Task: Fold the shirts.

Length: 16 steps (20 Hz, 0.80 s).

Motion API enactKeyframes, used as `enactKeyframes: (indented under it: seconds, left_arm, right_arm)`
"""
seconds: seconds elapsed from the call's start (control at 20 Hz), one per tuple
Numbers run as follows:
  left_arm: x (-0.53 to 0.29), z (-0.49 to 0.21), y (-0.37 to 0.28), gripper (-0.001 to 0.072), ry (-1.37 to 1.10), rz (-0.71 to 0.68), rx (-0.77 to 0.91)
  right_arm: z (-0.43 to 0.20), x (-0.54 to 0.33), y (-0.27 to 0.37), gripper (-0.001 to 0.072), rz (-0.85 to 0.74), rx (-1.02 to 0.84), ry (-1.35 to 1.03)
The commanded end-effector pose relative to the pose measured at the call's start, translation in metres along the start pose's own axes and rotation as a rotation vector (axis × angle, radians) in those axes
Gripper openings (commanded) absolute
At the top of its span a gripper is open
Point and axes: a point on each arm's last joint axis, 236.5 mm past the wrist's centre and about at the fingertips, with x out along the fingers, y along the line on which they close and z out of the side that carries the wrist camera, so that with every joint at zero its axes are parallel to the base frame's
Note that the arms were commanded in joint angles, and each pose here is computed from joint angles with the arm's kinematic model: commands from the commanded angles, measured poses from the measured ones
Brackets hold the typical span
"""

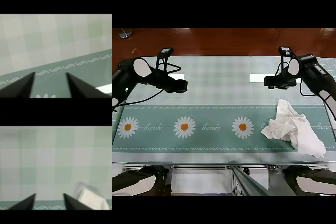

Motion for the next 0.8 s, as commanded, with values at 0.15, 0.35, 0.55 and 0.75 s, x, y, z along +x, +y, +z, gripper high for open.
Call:
enactKeyframes:
  seconds: [0.15, 0.35, 0.55, 0.75]
  left_arm:
    - [-0.006, -0.019, 0.004, 0.0701, 0.087, 0.009, 0.003]
    - [-0.029, -0.054, -0.018, 0.07, 0.115, -0.05, 0.004]
    - [-0.036, -0.111, -0.042, 0.07, 0.062, -0.085, -0.018]
    - [-0.011, -0.144, -0.032, 0.07, 0.038, -0.072, -0.066]
  right_arm:
    - [-0.046, -0.047, -0.086, 0.0616, -0.292, -0.192, 0.203]
    - [-0.111, -0.074, -0.111, 0.0616, -0.226, -0.034, 0.231]
    - [-0.214, -0.047, -0.126, 0.0617, -0.232, 0.053, 0.325]
    - [-0.243, 0.001, -0.11, 0.0617, -0.128, 0.144, 0.337]
